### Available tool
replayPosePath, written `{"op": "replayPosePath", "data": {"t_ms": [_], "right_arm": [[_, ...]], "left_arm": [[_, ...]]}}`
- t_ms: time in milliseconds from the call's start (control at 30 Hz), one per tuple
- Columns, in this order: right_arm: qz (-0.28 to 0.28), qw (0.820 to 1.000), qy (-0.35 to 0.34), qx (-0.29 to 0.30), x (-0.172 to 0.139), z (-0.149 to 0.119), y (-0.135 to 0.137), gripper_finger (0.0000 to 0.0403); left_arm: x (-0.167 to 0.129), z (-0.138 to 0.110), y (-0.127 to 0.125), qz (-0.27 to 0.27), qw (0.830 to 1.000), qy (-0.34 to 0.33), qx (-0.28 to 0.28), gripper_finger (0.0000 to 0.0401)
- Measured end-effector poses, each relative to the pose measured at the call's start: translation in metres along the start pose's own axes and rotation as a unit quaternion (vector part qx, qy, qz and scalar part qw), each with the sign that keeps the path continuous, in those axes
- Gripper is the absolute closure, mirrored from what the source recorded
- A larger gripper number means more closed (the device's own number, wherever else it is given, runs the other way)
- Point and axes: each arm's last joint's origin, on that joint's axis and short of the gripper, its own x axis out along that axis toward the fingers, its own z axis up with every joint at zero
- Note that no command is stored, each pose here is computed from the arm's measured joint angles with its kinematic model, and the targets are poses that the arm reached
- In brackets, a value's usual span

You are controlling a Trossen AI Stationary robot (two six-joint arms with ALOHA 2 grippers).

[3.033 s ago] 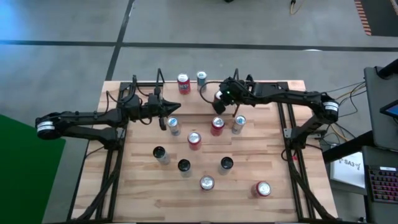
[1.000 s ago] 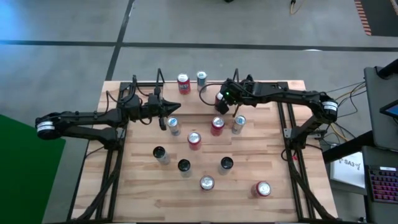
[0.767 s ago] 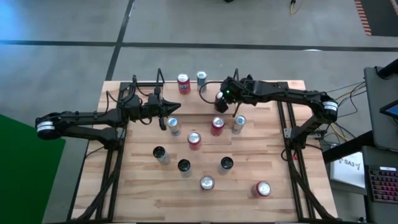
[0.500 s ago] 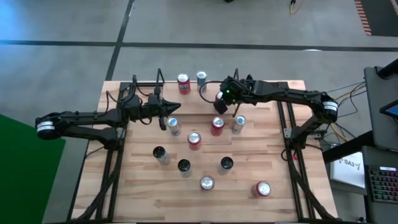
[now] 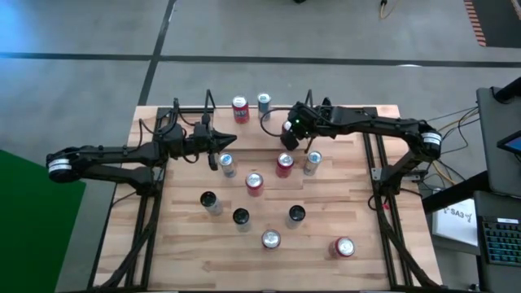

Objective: Place canned beverage on shelf
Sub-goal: Put the bottom right red soda can on the shelf

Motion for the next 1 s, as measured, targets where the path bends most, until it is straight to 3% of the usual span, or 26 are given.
{"op": "replayPosePath", "data": {"t_ms": [1000], "right_arm": [[-0.034, 0.999, 0.008, -0.020, 0.0032, -0.0025, -0.0025, 0.0394]], "left_arm": [[0.0000, -0.0003, 0.0000, 0.000, 1.000, 0.002, 0.000, 0.0401]]}}
